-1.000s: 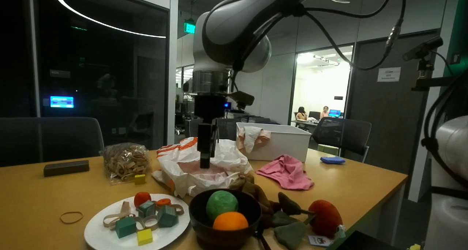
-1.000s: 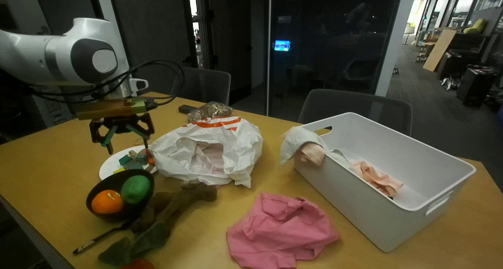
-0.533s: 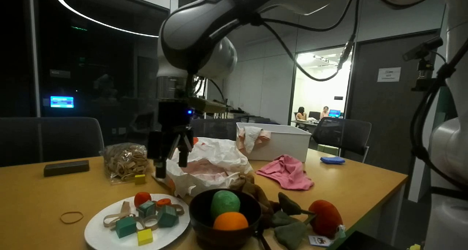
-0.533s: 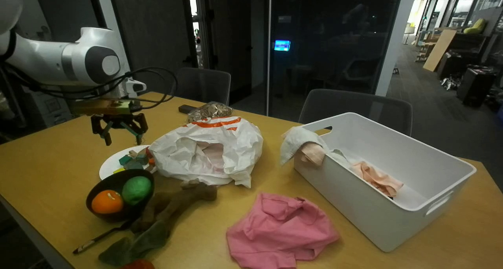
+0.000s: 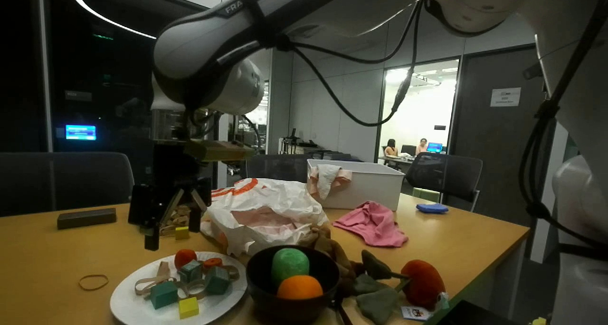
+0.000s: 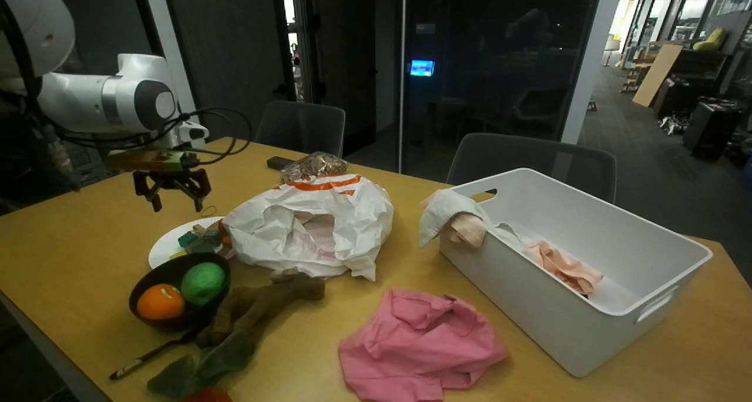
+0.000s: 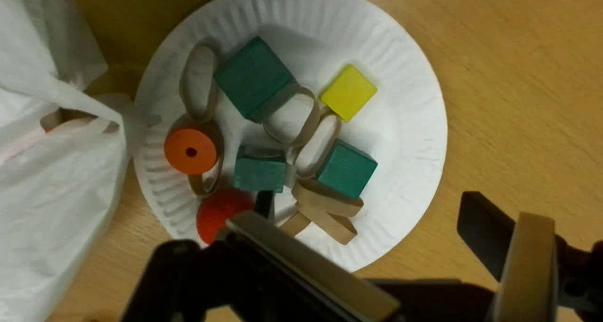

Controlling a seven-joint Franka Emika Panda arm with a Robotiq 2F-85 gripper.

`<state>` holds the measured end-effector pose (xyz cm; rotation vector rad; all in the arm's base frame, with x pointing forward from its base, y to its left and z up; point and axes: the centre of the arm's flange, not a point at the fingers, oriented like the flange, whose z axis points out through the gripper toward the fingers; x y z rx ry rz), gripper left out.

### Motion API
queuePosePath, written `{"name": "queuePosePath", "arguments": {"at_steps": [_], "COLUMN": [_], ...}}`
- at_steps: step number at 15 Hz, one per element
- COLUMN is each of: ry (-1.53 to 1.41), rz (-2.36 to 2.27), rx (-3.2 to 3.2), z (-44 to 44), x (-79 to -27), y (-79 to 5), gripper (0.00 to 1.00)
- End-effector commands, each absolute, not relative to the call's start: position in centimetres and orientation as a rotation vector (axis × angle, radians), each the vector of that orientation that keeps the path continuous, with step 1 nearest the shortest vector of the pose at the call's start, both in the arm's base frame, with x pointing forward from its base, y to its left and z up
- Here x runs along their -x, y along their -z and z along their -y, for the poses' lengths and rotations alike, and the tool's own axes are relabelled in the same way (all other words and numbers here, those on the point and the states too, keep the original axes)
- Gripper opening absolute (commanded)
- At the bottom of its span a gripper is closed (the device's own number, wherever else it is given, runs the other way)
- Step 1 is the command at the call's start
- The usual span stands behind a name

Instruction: Pick up the orange toy, green apple toy and small red toy and put them into the black bowl one by one

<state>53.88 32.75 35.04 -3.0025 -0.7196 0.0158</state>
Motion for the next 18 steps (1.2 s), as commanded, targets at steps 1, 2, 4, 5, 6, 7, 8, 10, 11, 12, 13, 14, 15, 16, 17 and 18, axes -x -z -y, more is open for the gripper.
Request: {"name": "queuePosePath", "arguments": {"at_steps": [1, 2, 4, 5, 6, 7, 8, 10, 11, 12, 13, 14, 15, 16, 17, 18], "ry": [0.047, 0.064, 0.096, 0.101, 0.11, 0.119, 0.125, 0.109, 0.102, 0.095, 0.084, 0.075, 0.074, 0.069, 0.065, 0.063], "rz": [0.69, 0.691, 0.679, 0.668, 0.652, 0.65, 0.648, 0.63, 0.621, 0.618, 0.617, 0.617, 0.623, 0.627, 0.629, 0.631], "rx": [3.035, 3.049, 3.079, 3.09, 3.102, 3.112, 3.119, 3.131, 3.131, 3.132, 3.131, 3.129, 3.128, 3.121, 3.12, 3.118], "z": [-33.1, -32.7, -31.6, -30.9, -30.3, -29.7, -29.2, -28.6, -28.4, -28.3, -28.3, -28.4, -28.5, -28.6, -28.6, -28.7], "x": [-57.6, -58.3, -59.7, -60.1, -60.8, -61.3, -61.7, -62.1, -62.2, -62.2, -62.1, -62.1, -61.9, -61.9, -61.8, -61.7], "y": [-32.9, -32.2, -31.1, -30.7, -30.3, -29.9, -29.6, -29.0, -28.8, -28.7, -28.6, -28.5, -28.5, -28.5, -28.6, -28.6], "gripper": [1.0, 1.0, 1.0, 1.0, 1.0, 1.0, 1.0, 1.0, 1.0, 1.0, 0.99, 0.91, 0.91, 0.7, 0.67, 0.66]}}
